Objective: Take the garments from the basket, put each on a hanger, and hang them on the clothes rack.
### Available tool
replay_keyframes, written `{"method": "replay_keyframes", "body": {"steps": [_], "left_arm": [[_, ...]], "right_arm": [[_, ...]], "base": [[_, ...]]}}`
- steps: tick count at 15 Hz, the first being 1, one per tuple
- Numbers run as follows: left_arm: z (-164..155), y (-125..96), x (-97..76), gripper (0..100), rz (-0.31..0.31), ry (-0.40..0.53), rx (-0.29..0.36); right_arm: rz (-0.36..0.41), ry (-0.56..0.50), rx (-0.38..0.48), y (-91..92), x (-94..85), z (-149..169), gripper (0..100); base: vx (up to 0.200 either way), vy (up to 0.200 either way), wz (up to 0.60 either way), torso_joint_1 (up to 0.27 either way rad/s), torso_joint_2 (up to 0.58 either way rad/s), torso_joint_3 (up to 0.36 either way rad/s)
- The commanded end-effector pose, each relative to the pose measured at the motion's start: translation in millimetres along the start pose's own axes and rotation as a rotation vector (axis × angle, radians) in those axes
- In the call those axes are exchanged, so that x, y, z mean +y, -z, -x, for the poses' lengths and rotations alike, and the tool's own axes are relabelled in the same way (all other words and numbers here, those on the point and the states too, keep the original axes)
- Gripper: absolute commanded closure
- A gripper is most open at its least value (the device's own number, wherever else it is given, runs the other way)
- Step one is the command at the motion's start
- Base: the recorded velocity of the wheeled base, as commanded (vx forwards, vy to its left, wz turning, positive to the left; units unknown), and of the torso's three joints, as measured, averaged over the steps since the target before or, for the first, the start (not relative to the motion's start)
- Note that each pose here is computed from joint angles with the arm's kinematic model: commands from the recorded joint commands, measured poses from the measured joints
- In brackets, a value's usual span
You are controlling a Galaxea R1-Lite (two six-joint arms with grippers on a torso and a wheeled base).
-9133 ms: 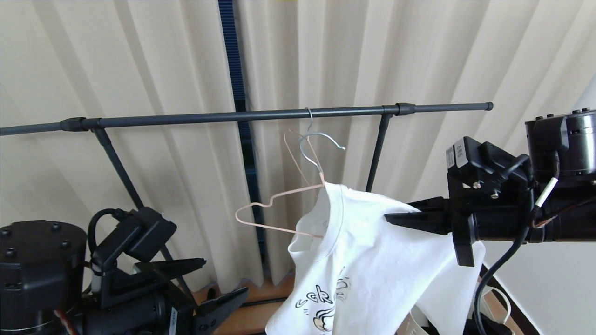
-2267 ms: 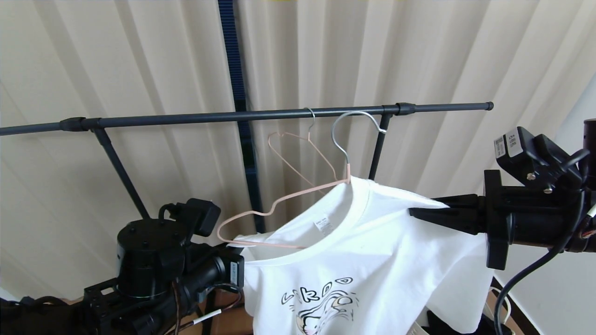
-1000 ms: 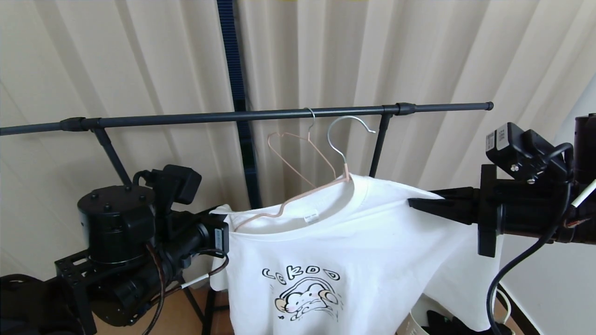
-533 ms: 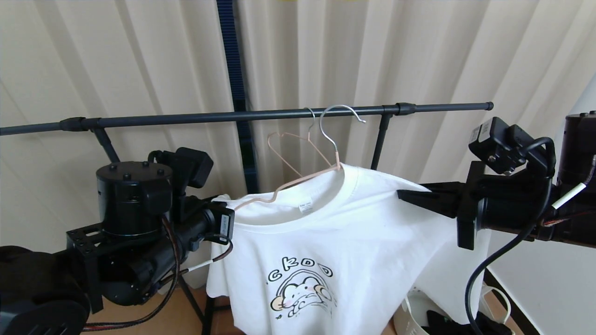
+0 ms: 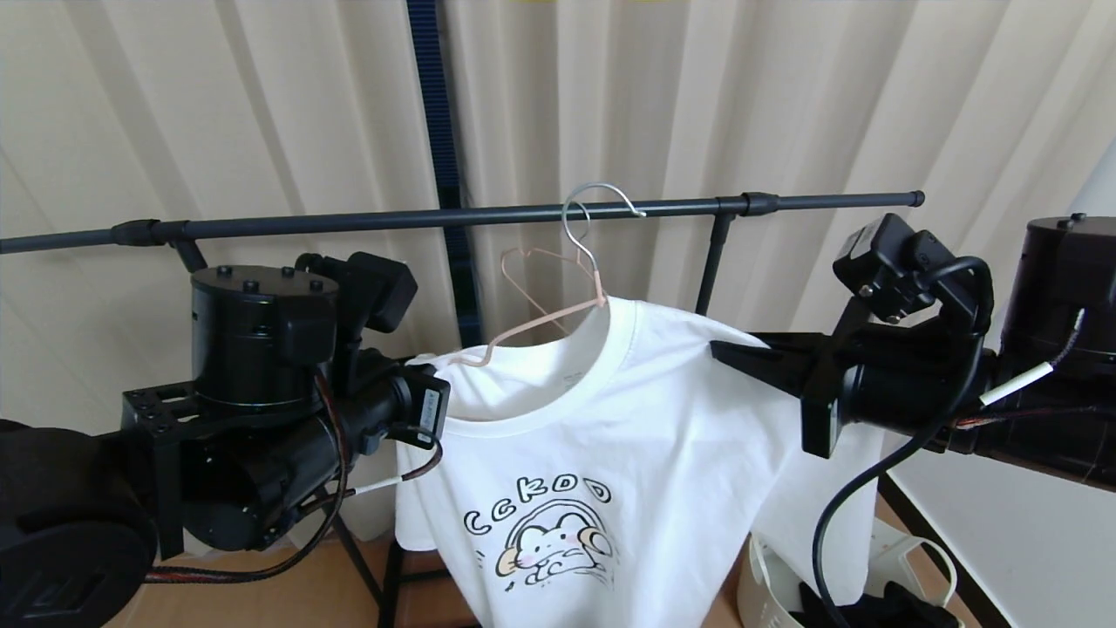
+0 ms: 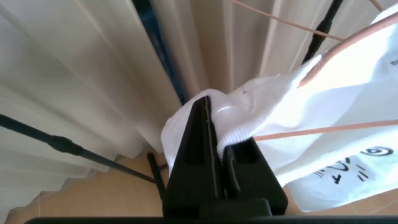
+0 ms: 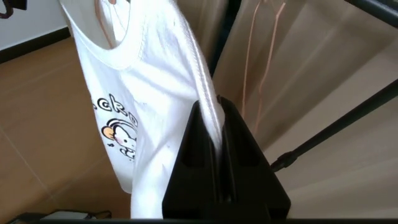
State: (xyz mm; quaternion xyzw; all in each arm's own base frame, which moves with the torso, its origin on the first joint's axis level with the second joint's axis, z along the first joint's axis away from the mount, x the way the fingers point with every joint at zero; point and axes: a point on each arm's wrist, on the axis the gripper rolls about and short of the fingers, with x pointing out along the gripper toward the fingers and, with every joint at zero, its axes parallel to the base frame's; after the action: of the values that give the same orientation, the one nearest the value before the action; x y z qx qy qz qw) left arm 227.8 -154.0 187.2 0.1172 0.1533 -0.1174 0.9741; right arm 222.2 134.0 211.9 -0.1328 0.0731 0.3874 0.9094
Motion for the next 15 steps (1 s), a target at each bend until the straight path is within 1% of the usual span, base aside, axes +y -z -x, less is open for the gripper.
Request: {"method": "replay_keyframes", "body": {"steps": [1,3,7,8,9,10,11,15], "left_arm": [[4,-8,-3.8,100,0.002,0.018,-0.023],[8,-11,-8.4,100,-0.008,0.037,-0.020],[9,-13,-10.2,100,-0.007,0.042,-0.028],[9,-17,-8.1,100,0.001,0.029,-0.041],[9,-18,-6.0,100,0.004,0.014,-0.042],[8,-17,-2.5,100,0.002,-0.009,-0.029],[9,-17,-0.3,100,-0.002,-0.042,-0.024],[9,-16,-2.1,100,-0.036,-0.038,-0.019]], "right_arm": [[-0.005,-0.002,0.033,9.8,2.2,-12,100],[0.001,0.026,0.043,11.1,4.7,-17,100],[0.005,0.061,0.056,16.2,5.2,-25,100],[0.015,0.094,0.068,22.0,5.6,-26,100],[0.038,0.095,0.070,22.3,5.5,-25,100],[0.055,0.111,0.069,21.4,3.9,-24,100],[0.054,0.143,0.072,20.5,1.1,-23,100],[0.056,0.207,0.077,21.2,-2.8,-25,100]], "base": [[0.000,0.000,0.00,0.000,0.00,0.000],[0.000,0.000,0.00,0.000,0.00,0.000],[0.000,0.000,0.00,0.000,0.00,0.000],[0.000,0.000,0.00,0.000,0.00,0.000],[0.000,0.000,0.00,0.000,0.00,0.000],[0.000,0.000,0.00,0.000,0.00,0.000],[0.000,0.000,0.00,0.000,0.00,0.000],[0.000,0.000,0.00,0.000,0.00,0.000]]}}
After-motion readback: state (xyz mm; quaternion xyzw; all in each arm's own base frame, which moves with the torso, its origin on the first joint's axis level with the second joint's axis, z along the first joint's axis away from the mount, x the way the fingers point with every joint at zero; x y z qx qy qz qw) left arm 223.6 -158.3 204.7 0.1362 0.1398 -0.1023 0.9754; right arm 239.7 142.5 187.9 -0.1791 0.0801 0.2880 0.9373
